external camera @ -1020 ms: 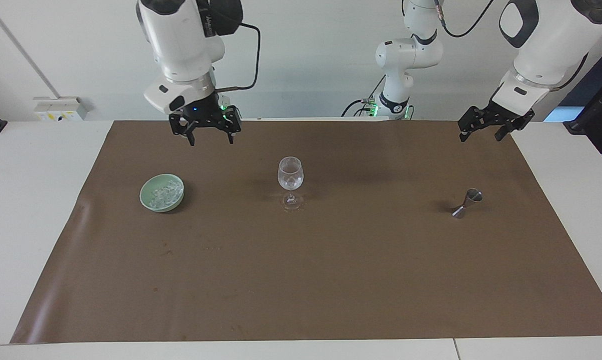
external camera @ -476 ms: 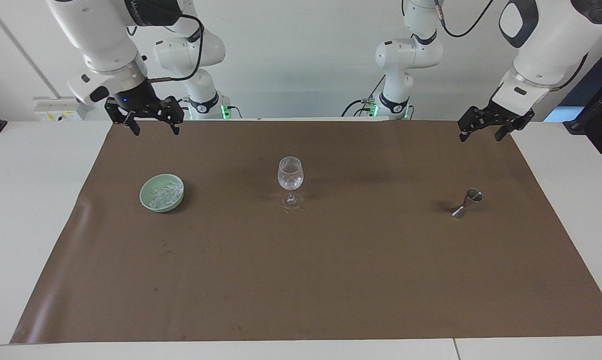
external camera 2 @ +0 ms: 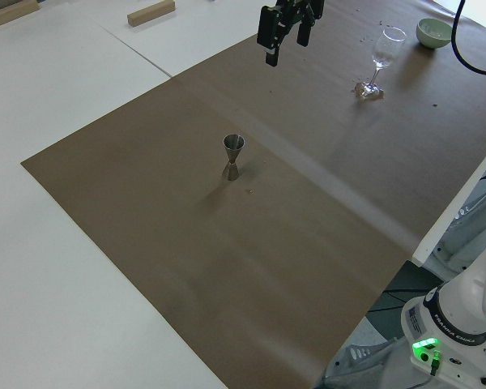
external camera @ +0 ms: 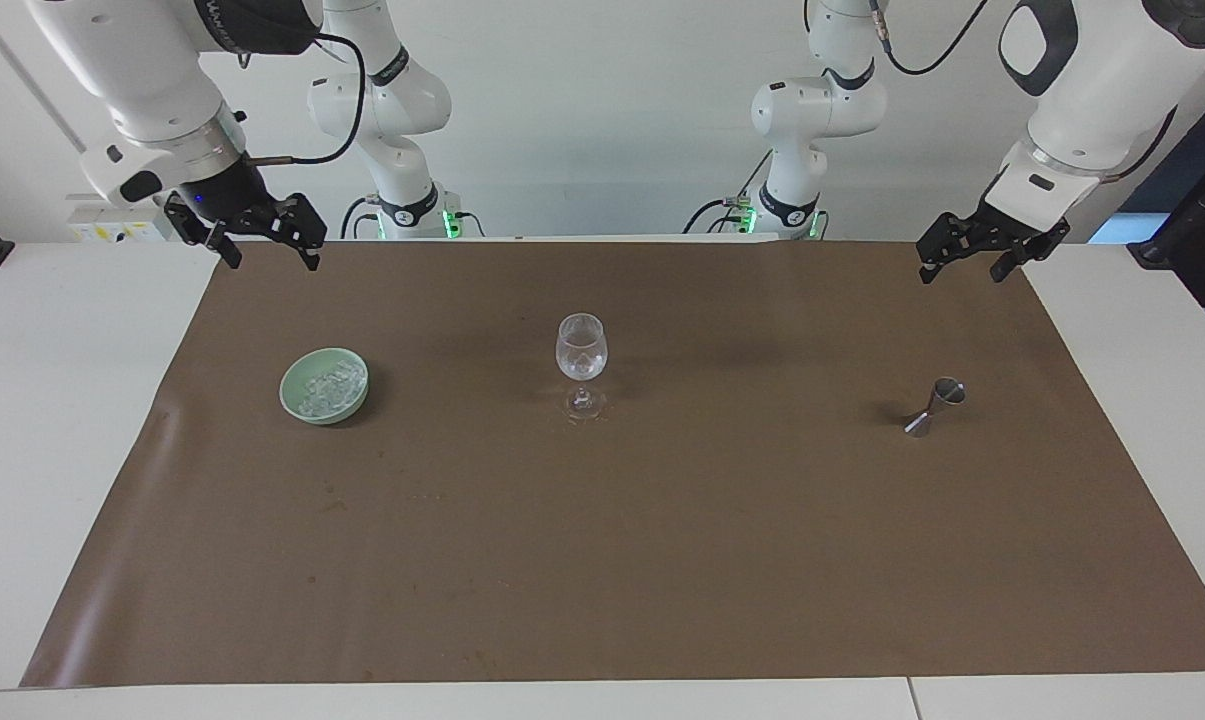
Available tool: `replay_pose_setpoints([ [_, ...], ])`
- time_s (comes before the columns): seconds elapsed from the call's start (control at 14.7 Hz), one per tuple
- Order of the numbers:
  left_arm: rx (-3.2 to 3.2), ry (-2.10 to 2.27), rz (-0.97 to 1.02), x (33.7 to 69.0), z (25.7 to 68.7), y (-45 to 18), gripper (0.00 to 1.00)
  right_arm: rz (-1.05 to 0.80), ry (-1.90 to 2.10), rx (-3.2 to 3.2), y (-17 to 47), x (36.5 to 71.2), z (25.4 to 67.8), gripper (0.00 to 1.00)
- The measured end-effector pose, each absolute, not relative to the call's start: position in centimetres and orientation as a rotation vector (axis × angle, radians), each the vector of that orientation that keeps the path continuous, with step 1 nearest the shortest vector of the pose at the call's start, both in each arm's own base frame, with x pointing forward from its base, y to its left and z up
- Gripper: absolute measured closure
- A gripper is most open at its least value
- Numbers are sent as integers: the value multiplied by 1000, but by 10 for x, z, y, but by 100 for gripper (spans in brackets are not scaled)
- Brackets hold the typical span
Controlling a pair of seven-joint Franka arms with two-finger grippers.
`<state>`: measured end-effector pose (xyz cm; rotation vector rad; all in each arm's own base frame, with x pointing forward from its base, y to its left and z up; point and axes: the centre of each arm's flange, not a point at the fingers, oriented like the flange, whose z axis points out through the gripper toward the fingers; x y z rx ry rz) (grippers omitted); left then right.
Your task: Pour wine and add ice with both arms
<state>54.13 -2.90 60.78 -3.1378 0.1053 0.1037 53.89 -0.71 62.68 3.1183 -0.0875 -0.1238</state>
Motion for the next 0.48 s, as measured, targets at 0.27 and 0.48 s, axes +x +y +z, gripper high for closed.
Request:
replay_pose_setpoints([
  [0.27,-3138,105,104,541,608,-29,0,-127,-76,3112,-5,539,626,0],
  [0.48,-3138,105,104,541,608,-29,0,-128,-76,3111,-5,539,626,0],
])
